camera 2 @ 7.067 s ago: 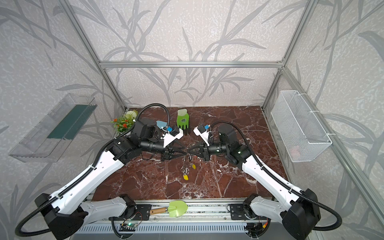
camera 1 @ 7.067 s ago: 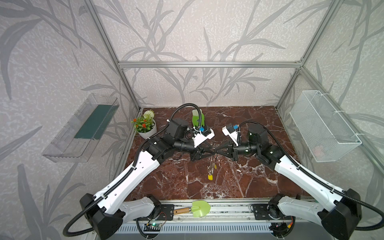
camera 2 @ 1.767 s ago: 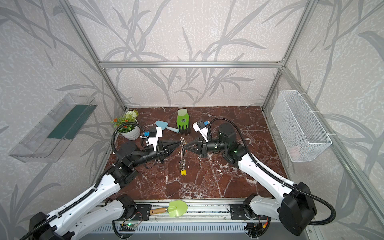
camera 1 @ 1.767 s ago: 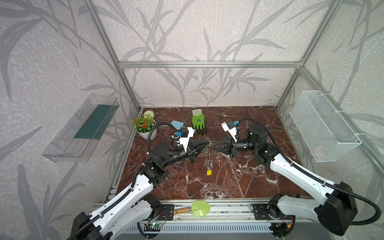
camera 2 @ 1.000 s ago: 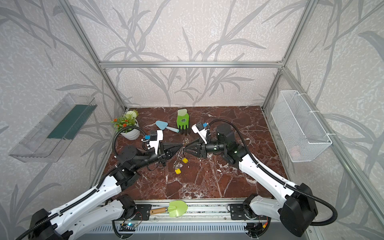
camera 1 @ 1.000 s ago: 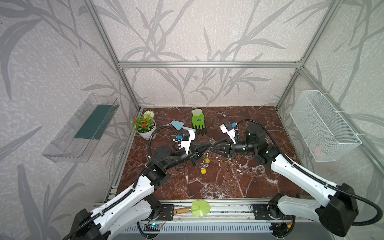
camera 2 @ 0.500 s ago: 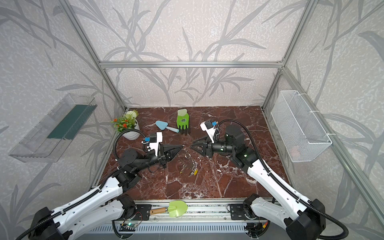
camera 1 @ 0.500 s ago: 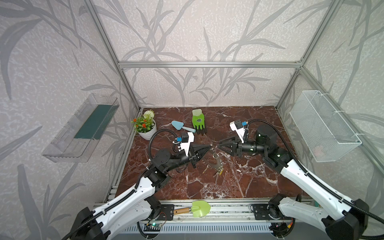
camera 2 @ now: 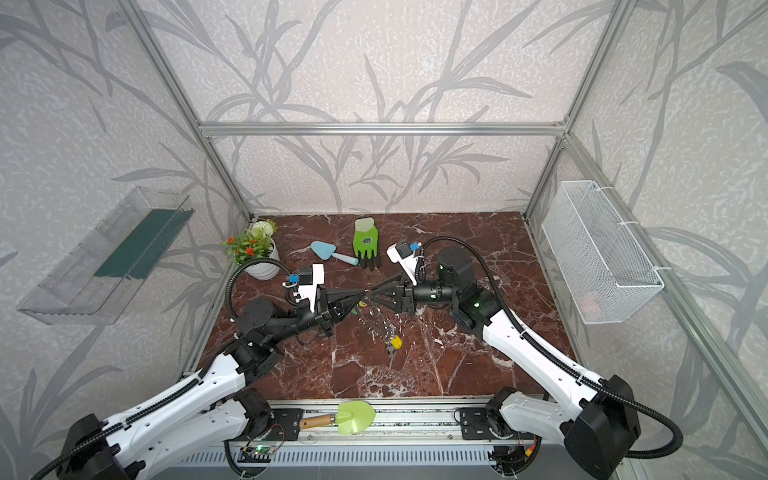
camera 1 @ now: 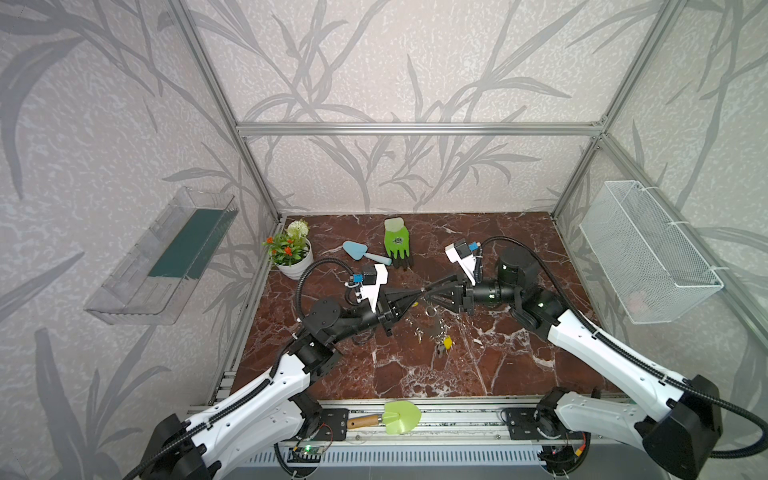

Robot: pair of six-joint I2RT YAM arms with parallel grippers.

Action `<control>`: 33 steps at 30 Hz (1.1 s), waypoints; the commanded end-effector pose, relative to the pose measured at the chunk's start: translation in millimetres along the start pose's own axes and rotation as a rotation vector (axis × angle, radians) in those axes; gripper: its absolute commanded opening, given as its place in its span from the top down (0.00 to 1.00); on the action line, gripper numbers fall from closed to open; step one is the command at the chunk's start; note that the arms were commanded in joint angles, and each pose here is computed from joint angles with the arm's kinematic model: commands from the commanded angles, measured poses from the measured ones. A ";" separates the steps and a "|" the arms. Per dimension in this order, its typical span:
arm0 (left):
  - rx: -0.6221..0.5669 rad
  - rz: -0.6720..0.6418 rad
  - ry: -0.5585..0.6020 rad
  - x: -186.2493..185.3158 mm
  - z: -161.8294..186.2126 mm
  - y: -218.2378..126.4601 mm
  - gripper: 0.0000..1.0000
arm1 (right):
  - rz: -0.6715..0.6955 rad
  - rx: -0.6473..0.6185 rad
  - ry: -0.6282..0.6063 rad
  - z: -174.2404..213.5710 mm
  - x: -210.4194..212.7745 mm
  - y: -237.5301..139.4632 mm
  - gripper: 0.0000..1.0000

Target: Put the keys on the keyring

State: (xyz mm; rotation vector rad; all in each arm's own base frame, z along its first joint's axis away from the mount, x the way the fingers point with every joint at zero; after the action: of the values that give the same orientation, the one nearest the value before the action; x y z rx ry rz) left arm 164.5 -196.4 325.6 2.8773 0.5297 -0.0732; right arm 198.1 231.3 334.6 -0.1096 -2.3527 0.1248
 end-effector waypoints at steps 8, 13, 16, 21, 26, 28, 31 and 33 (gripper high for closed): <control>-0.059 0.017 0.030 -2.5 -12.1 1.9 1.00 | -0.072 -0.003 -0.050 -9.4 15.0 6.4 0.93; -0.043 0.007 0.027 -2.7 -11.6 0.2 1.00 | -0.059 -0.001 -0.053 -7.3 14.4 5.6 1.00; -0.007 -0.007 0.021 -2.8 -11.0 -1.2 1.00 | -0.028 0.001 -0.062 -6.1 12.8 4.0 1.00; 0.111 -0.043 0.034 -6.0 -13.6 -10.0 0.82 | 0.026 0.011 -0.084 -4.3 10.3 1.4 1.00; 0.250 -0.064 0.157 -18.2 -30.4 -32.5 0.58 | 0.034 0.031 -0.086 0.2 7.9 1.3 1.00; 0.312 -0.041 0.198 -24.0 -37.6 -38.5 0.55 | 0.032 0.038 -0.098 1.8 9.2 -0.2 1.00; 0.436 0.029 0.242 -30.0 -42.3 -40.6 0.50 | 0.055 0.055 -0.128 4.9 12.2 -2.3 1.00; 0.496 0.084 0.250 -31.9 -44.2 -36.7 0.48 | 0.063 0.073 -0.143 7.3 14.3 -2.8 1.00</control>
State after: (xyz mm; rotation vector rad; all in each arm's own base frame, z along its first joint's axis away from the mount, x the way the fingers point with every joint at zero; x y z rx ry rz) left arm 126.0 -162.1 391.4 3.1723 0.6221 0.2188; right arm 191.3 232.7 313.0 -0.1657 -2.3693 0.2823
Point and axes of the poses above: each gripper's point midway between its finger pads, its own y axis out along the fingers, its own x axis along the line the jaws close on, z = x × y, the point moved 8 cm from there along -y, back along the fingers, and after that the axes turned 13 degrees about y, right-handed, at the moved point
